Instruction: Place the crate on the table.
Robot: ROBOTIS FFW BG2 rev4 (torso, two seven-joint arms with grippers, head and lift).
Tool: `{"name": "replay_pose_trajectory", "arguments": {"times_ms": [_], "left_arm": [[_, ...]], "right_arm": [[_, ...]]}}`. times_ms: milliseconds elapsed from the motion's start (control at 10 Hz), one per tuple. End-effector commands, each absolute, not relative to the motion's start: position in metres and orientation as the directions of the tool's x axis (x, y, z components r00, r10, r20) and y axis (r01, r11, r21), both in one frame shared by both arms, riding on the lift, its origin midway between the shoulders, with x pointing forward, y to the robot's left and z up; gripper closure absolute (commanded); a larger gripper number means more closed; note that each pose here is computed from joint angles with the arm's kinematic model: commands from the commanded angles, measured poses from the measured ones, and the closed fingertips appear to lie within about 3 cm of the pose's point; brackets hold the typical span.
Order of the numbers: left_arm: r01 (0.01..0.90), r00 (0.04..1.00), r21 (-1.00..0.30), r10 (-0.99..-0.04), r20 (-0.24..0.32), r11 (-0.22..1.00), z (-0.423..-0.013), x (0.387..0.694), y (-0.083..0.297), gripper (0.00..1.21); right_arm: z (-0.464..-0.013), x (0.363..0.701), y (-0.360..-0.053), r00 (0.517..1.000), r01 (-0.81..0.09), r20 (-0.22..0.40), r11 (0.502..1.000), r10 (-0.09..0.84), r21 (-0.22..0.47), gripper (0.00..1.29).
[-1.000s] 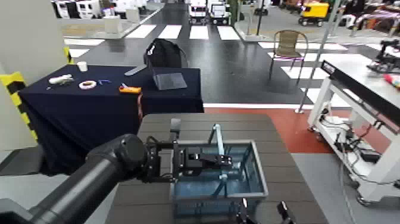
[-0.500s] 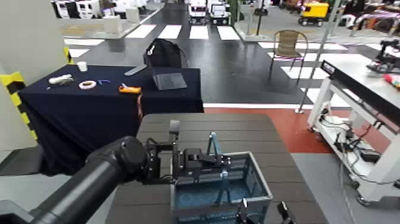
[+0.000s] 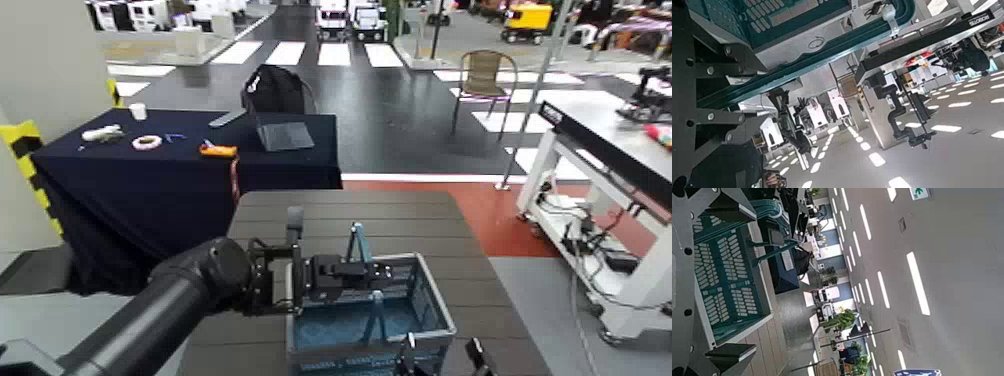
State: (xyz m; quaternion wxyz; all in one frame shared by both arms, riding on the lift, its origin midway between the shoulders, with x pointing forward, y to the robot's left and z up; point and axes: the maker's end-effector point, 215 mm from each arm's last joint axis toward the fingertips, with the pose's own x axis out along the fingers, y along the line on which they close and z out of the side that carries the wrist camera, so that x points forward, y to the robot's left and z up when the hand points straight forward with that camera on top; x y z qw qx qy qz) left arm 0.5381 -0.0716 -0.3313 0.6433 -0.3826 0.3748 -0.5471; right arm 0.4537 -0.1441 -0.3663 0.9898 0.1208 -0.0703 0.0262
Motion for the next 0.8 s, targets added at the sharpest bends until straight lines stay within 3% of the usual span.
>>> {"name": "replay_pose_trajectory", "arguments": {"times_ms": [100, 300, 400, 600, 800], "left_arm": [[0.422, 0.126, -0.899, -0.990, -0.065, 0.113, -0.339, 0.536, -0.073, 0.47], [0.440, 0.146, -0.890, -0.987, -0.063, 0.122, -0.339, 0.540, -0.069, 0.18], [0.468, 0.163, -0.872, -0.984, -0.073, 0.143, -0.338, 0.546, -0.062, 0.11], [0.523, 0.227, -0.823, -0.967, -0.116, 0.222, -0.337, 0.561, -0.042, 0.12], [0.575, 0.377, -0.734, -0.913, -0.153, 0.361, -0.323, 0.588, -0.009, 0.12]], "right_arm": [[-0.367, 0.453, -0.145, 0.989, -0.066, 0.143, 0.969, 0.032, 0.238, 0.13], [-0.368, 0.453, -0.146, 0.990, -0.064, 0.141, 0.969, 0.031, 0.238, 0.13], [-0.368, 0.452, -0.147, 0.990, -0.064, 0.141, 0.969, 0.031, 0.239, 0.13], [-0.369, 0.452, -0.147, 0.990, -0.063, 0.138, 0.969, 0.030, 0.238, 0.13], [-0.368, 0.453, -0.148, 0.990, -0.062, 0.138, 0.970, 0.030, 0.237, 0.13]]}}
